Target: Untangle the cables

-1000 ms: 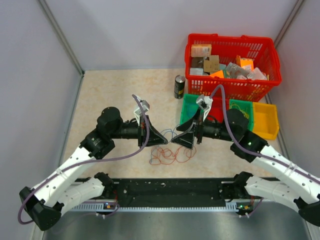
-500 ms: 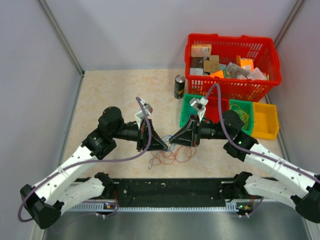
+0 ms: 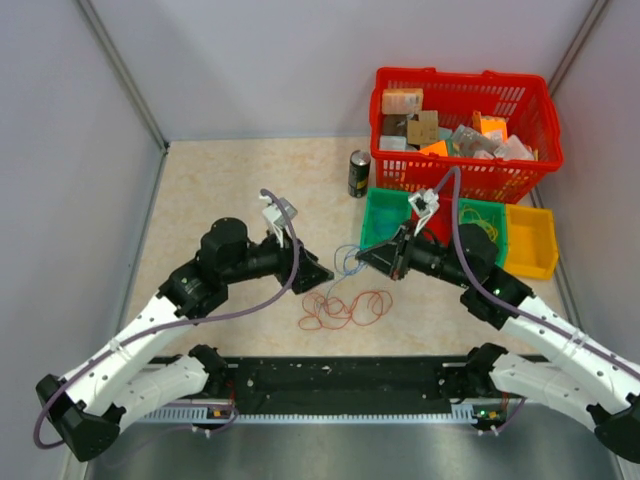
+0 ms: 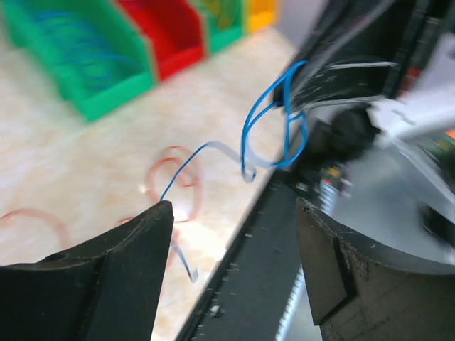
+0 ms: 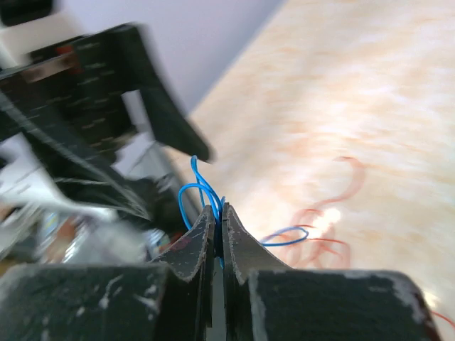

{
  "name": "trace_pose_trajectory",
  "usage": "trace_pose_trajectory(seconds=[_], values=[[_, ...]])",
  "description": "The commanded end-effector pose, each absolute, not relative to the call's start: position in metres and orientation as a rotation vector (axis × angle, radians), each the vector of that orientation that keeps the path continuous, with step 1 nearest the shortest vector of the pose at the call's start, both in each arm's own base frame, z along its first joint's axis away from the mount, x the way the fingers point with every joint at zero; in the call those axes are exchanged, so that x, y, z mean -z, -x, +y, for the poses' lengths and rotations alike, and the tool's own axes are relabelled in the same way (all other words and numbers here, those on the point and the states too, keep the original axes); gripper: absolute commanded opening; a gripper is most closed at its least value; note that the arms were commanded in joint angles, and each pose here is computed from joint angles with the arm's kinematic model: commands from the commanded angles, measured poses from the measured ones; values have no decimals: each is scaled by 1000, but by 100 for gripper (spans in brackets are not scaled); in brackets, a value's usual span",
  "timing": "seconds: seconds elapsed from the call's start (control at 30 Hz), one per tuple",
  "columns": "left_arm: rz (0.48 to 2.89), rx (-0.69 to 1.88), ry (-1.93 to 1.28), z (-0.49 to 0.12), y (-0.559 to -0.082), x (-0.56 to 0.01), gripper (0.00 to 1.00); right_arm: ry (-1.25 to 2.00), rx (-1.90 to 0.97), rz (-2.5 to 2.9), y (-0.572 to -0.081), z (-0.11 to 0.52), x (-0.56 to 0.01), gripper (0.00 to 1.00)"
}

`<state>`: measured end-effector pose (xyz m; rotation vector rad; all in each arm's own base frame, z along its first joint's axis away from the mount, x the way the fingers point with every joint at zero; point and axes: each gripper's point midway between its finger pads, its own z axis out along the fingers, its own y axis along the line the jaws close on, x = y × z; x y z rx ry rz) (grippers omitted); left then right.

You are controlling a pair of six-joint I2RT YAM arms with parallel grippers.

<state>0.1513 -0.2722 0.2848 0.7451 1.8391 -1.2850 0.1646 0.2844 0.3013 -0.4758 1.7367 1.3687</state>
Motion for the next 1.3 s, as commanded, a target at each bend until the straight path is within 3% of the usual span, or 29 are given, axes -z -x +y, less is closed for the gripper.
trace_pose_trajectory(seconds=[0.0,0.07,0.27,0.53,0.8,0.97,1.07,1.13,1.27], values=[[1999,744,-281,-211,-225,-258,75,149,-863,1859,-235,226,-274,0],[2081,664,-216,-201,-231,-237,75,76,-688,1867,-256,207,-269,0],[2138,829,-238,-220,-211,-215,75,14,-252,1787,-317,169,-279,0],[2279,986,-281,-238,-186,-169,75,3,-214,1807,-392,167,-240,0],[2548,974,-335,-246,-169,-92,75,169,-348,1990,-399,214,-153,0],[2599,949,-343,-256,-172,-71,70,110,-124,2099,-413,190,-122,0],[2609,957,-356,-264,-171,-65,62,132,-6,2164,-419,182,-107,13],[2618,946,-356,-265,-171,-61,51,162,18,2188,-419,182,-107,24],[2606,941,-363,-266,-172,-63,28,235,24,2149,-400,195,-137,61]])
